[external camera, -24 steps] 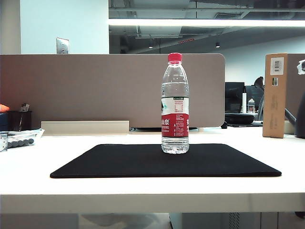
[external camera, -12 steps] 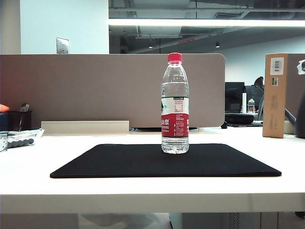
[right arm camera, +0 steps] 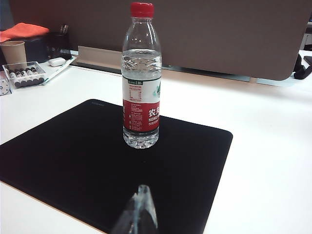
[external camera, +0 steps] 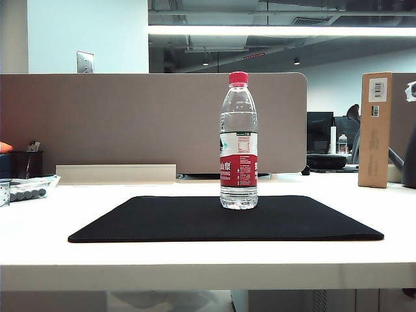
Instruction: Stand the plastic bottle up on the black mouse pad.
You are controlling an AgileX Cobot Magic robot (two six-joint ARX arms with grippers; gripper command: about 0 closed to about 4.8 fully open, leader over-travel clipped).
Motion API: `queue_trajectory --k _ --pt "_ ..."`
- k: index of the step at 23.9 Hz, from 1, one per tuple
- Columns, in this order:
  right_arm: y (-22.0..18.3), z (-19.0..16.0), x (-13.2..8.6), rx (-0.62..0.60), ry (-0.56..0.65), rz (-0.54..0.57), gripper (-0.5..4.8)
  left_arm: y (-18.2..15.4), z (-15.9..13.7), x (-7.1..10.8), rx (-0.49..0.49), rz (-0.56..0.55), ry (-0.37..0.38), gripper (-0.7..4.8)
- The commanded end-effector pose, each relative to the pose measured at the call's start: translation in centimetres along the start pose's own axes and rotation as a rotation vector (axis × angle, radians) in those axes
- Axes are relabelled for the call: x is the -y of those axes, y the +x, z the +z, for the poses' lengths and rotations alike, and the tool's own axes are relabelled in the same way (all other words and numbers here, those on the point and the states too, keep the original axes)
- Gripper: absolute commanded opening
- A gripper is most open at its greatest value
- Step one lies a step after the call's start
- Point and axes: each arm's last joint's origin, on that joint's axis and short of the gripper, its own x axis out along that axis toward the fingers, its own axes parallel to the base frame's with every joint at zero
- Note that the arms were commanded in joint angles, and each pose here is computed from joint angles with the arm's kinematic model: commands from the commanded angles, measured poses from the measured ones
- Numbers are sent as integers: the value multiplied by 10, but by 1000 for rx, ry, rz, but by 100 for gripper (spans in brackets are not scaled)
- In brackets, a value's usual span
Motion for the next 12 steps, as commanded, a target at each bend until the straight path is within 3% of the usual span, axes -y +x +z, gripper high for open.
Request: queue_trajectory --k 1,8,12 --pt "0 0 0 10 -1 0 -5 0 2 0 13 0 5 -4" --pt "0 0 4 10 -2 -25 -5 0 2 0 13 0 5 -4" --pt "0 -1 17 5 -5 -159 -5 0 2 0 12 0 5 -4"
